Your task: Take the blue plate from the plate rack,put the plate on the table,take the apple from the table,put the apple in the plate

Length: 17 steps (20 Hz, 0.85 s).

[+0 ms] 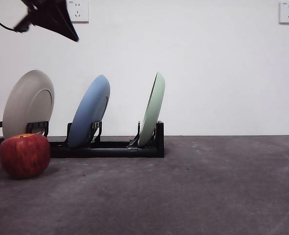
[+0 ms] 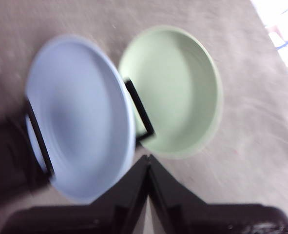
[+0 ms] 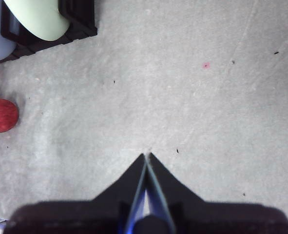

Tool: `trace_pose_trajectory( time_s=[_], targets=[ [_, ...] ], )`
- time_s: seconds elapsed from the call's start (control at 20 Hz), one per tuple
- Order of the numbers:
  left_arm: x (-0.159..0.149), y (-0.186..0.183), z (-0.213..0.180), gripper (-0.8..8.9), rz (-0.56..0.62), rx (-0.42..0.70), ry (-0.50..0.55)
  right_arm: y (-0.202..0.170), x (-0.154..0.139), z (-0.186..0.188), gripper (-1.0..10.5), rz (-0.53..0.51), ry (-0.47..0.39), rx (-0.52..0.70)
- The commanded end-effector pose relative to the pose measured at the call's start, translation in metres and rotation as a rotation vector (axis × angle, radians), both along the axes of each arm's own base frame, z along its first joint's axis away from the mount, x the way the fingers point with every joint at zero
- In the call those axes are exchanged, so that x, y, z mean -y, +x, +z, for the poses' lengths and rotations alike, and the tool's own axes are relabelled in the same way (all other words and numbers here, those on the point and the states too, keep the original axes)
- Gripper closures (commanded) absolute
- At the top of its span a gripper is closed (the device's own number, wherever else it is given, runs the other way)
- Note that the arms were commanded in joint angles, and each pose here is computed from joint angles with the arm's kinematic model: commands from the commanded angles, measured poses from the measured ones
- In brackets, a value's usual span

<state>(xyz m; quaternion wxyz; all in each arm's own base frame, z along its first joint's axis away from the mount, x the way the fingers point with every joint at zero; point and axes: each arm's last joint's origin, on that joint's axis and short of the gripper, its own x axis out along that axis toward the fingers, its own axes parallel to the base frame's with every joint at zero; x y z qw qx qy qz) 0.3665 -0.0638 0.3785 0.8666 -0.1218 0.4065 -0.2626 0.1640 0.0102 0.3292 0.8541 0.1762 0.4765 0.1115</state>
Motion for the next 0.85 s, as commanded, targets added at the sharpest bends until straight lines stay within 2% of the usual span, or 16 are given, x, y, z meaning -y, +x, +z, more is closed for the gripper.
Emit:
trace_pose_trajectory(
  time_s=[0.05, 0.35, 0.85],
  targets=[
    [0.008, 0.022, -0.006, 7.34, -0.005, -0.028, 0.014, 0.001, 0.0, 0.002, 9.5, 0.011, -0.004, 0.012],
    [0.032, 0.046, -0.023, 4.57, 0.042, -0.076, 0.126, 0.001, 0.0, 0.002, 9.5, 0.01, -0.004, 0.015],
    [0.06, 0.056, -0.053, 4.68, -0.021, -0.142, 0.154, 0.003, 0.0, 0.003, 9.5, 0.009, -0.006, 0.043]
  ],
)
